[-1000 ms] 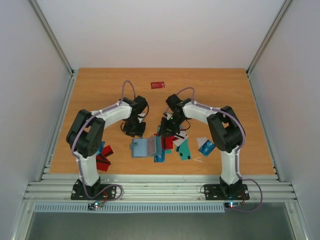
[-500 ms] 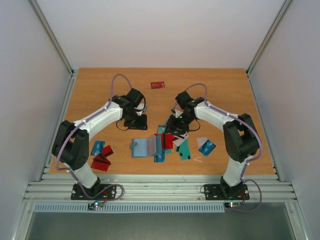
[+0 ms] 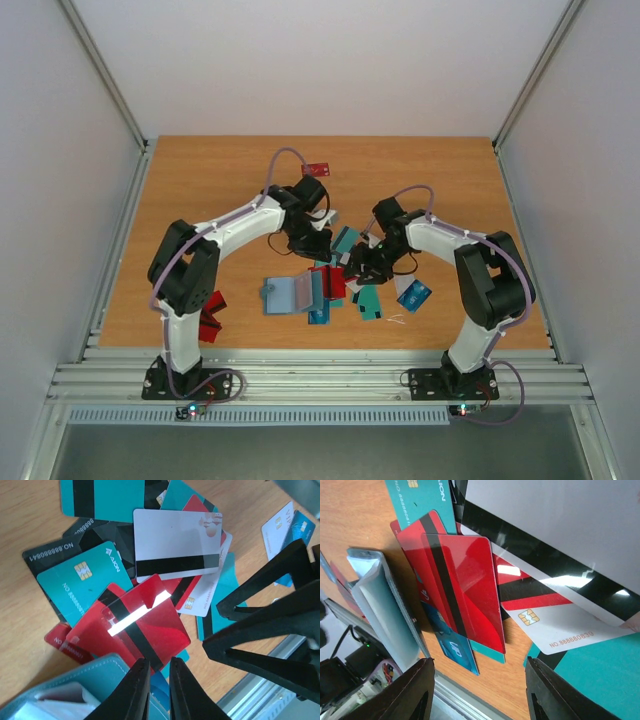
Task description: Put the credit cards into the card holder
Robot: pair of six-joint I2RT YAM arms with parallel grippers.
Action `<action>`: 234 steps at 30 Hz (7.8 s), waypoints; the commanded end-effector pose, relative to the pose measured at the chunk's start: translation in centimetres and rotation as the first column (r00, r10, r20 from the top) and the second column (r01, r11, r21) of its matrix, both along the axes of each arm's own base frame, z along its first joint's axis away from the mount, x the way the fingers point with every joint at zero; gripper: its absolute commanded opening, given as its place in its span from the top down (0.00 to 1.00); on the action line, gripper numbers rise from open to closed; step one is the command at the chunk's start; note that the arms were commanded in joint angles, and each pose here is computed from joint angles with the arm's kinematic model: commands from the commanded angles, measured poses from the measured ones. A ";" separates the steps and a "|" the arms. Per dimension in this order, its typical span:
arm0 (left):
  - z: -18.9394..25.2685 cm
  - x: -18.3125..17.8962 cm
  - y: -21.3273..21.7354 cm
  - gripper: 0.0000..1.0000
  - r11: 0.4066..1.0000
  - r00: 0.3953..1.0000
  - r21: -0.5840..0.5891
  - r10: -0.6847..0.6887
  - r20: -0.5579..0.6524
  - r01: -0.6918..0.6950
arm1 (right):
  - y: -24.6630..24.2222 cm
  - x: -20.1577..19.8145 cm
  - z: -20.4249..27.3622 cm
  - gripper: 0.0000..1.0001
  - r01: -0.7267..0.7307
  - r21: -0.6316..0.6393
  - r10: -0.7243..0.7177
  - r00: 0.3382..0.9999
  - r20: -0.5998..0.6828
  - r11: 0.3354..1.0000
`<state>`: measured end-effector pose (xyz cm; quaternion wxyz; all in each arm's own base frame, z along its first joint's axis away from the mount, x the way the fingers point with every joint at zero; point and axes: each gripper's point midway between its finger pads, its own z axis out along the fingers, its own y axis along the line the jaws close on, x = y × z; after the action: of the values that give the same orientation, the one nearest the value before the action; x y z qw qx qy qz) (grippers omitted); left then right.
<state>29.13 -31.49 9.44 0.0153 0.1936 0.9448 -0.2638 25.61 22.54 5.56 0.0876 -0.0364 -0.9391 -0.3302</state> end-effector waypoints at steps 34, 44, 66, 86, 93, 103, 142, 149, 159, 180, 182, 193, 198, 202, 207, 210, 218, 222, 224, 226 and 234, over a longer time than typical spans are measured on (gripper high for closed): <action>-7.9 -1.1 -0.3 0.95 0.983 0.983 0.122 -0.120 -0.138 0.137 | 0.3 0.0 -1.4 0.48 0.068 0.141 -0.062 0.997 -0.049 0.988; -9.2 -1.6 0.0 0.95 0.979 0.981 0.146 -0.120 -0.150 0.142 | 1.1 0.1 -2.2 0.47 0.067 0.151 -0.057 0.996 -0.064 0.986; -11.7 -3.9 0.8 0.97 0.983 0.969 0.124 -0.105 -0.224 0.135 | 3.5 0.4 -3.4 0.49 0.049 0.210 -0.040 0.998 -0.049 0.977; -3.0 -2.5 -1.2 0.92 0.997 0.985 -0.074 -0.040 -0.166 0.028 | 2.8 1.1 -2.8 0.52 0.132 0.181 -0.135 0.991 0.001 0.975; -2.2 -1.8 1.0 0.90 0.998 0.994 0.029 -0.051 -0.095 0.054 | 2.4 1.2 -2.7 0.52 0.128 0.155 -0.132 0.991 0.019 0.980; -5.6 -1.3 3.2 0.90 0.982 0.996 0.169 -0.069 -0.059 0.078 | 2.5 1.9 -2.2 0.52 0.105 0.137 -0.111 0.993 0.040 0.985; -10.2 -1.6 1.5 0.90 0.983 0.986 0.167 -0.055 -0.155 0.081 | 5.4 2.2 0.1 0.70 -0.019 0.344 0.001 0.999 0.052 0.939; -10.8 -2.0 1.4 0.90 0.985 0.983 0.157 -0.046 -0.176 0.074 | 5.7 2.3 0.4 0.76 -0.022 0.375 0.001 0.998 0.057 0.927; -11.2 -2.3 1.3 0.90 0.987 0.981 0.147 -0.042 -0.191 0.070 | 5.9 2.2 -0.5 0.81 -0.020 0.347 0.008 0.999 0.036 0.938; -4.8 -0.2 0.4 0.85 0.996 0.996 0.090 -0.020 -0.091 0.028 | 3.1 1.2 -1.4 0.99 -0.018 0.087 0.014 0.999 0.045 0.996; -3.4 0.1 0.5 0.84 0.996 0.998 0.081 -0.016 -0.069 0.021 | 3.0 1.1 -0.6 0.99 -0.025 0.086 0.019 0.998 0.062 0.996; 2.9 -0.5 3.7 0.65 0.997 0.997 0.039 0.065 0.045 -0.066 | 2.8 1.5 6.0 0.99 -0.063 0.100 0.044 0.981 0.186 0.993; 4.2 -1.6 7.9 0.61 0.987 0.988 0.104 0.110 0.106 -0.121 | 4.3 1.4 8.8 0.99 -0.061 0.182 0.017 0.972 0.234 0.981; 3.4 -3.4 11.7 0.60 0.970 0.978 0.162 0.162 0.131 -0.182 | 6.9 0.8 9.1 0.99 -0.096 0.211 0.038 0.965 0.260 0.973; 0.9 -5.5 14.2 0.61 0.946 0.961 0.173 0.260 0.097 -0.274 | 10.9 0.4 8.2 0.99 -0.139 0.224 0.071 0.955 0.288 0.965; -0.4 -6.1 15.0 0.64 0.930 0.946 0.173 0.316 0.073 -0.324 | 12.7 0.3 7.3 0.99 -0.151 0.237 0.078 0.953 0.292 0.960; -3.1 -6.2 17.0 0.74 0.894 0.915 0.202 0.402 0.029 -0.399 | 13.4 0.8 3.9 0.99 -0.156 0.183 0.097 0.950 0.295 0.971; -3.9 -6.0 16.8 0.79 0.894 0.914 0.206 0.407 -0.004 -0.397 | 13.5 0.5 2.6 0.99 -0.172 0.176 0.119 0.954 0.277 0.969; -4.3 -6.0 16.4 0.82 0.899 0.914 0.193 0.405 -0.024 -0.393 | 13.5 0.6 2.4 0.99 -0.181 0.174 0.128 0.952 0.280 0.968; -4.7 -6.1 15.9 0.82 0.905 0.915 0.176 0.401 -0.045 -0.388 | 13.6 0.5 2.0 0.99 -0.189 0.171 0.137 0.952 0.274 0.967; -6.7 -7.2 15.8 0.85 0.902 0.905 0.197 0.410 -0.112 -0.384 | 13.8 0.2 0.8 0.99 -0.205 0.189 0.153 0.954 0.258 0.960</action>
<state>21.76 -15.27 3.33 -0.0171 -0.0150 0.9845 -0.1741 25.46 35.55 6.12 0.0171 0.0794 -0.9103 -0.4060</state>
